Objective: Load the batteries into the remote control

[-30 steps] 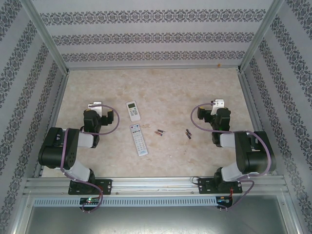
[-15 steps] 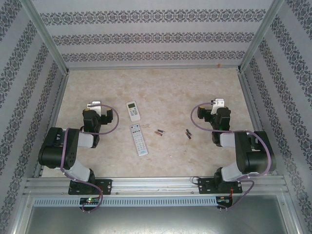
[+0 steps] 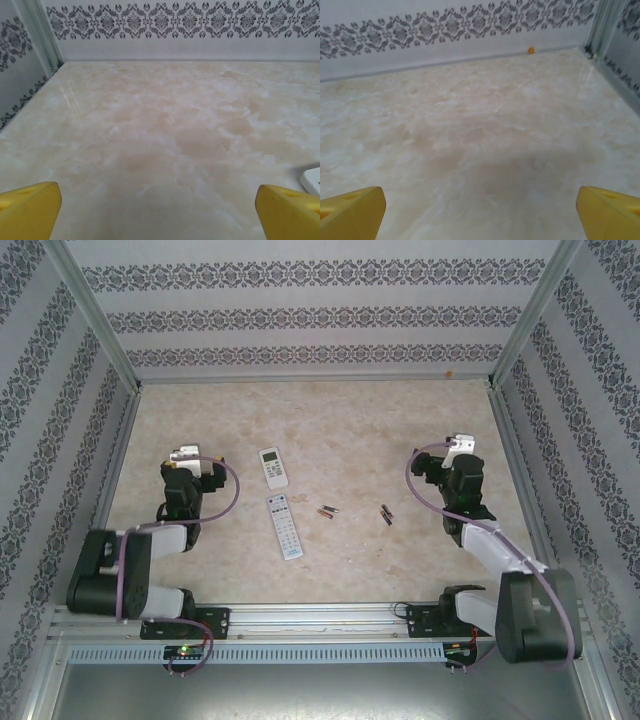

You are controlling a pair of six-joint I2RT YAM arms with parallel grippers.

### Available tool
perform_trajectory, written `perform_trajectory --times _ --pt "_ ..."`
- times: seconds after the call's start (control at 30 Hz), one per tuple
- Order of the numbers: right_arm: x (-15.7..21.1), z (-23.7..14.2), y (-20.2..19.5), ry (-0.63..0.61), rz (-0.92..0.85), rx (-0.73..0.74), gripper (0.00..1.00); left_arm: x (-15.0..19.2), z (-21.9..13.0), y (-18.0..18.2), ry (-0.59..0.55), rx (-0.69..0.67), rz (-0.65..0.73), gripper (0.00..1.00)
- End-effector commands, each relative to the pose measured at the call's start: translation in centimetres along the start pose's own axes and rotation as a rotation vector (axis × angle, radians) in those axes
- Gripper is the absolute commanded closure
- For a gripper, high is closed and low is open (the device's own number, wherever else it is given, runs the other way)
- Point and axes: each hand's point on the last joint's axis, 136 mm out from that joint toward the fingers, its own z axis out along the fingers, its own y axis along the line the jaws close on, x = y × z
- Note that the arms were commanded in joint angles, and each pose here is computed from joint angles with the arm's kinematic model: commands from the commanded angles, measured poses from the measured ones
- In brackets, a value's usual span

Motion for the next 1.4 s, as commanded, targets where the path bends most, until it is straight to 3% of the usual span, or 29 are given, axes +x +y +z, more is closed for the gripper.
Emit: perform_trajectory --times 0.0,0.13,0.27,0.47,0.77,1.13,1.37 --pt "0.2 -1.9 1.4 0.144 0.196 0.0 0.02 -1.8 -2.0 -0.7 0.117 -0.003 -0.108 0.0" --pt "2.6 -3.2 7.6 0.366 0.235 -0.144 0.02 -3.2 -4.1 -5.4 0.325 0.109 -0.374 0.0" --pt "4.4 -4.2 12.9 0.518 0.163 -0.239 0.02 -2.6 -5.6 -13.5 0.477 0.292 -0.255 0.01" --pt "6.5 -4.8 15.8 0.598 0.06 -0.261 0.02 2.0 -3.8 -17.7 0.756 0.206 -0.199 0.03" --pt "7.1 -5.4 16.0 0.604 0.022 -0.283 0.02 5.0 1.7 -17.2 0.811 -0.049 -0.069 0.06" --pt "5.4 -6.6 15.5 0.545 0.027 -0.29 0.02 8.9 5.4 -18.1 0.901 -0.033 -0.1 0.16" --pt "3.6 -7.4 16.6 0.521 0.075 -0.341 0.02 10.6 5.9 -18.5 0.948 0.018 -0.194 0.42"
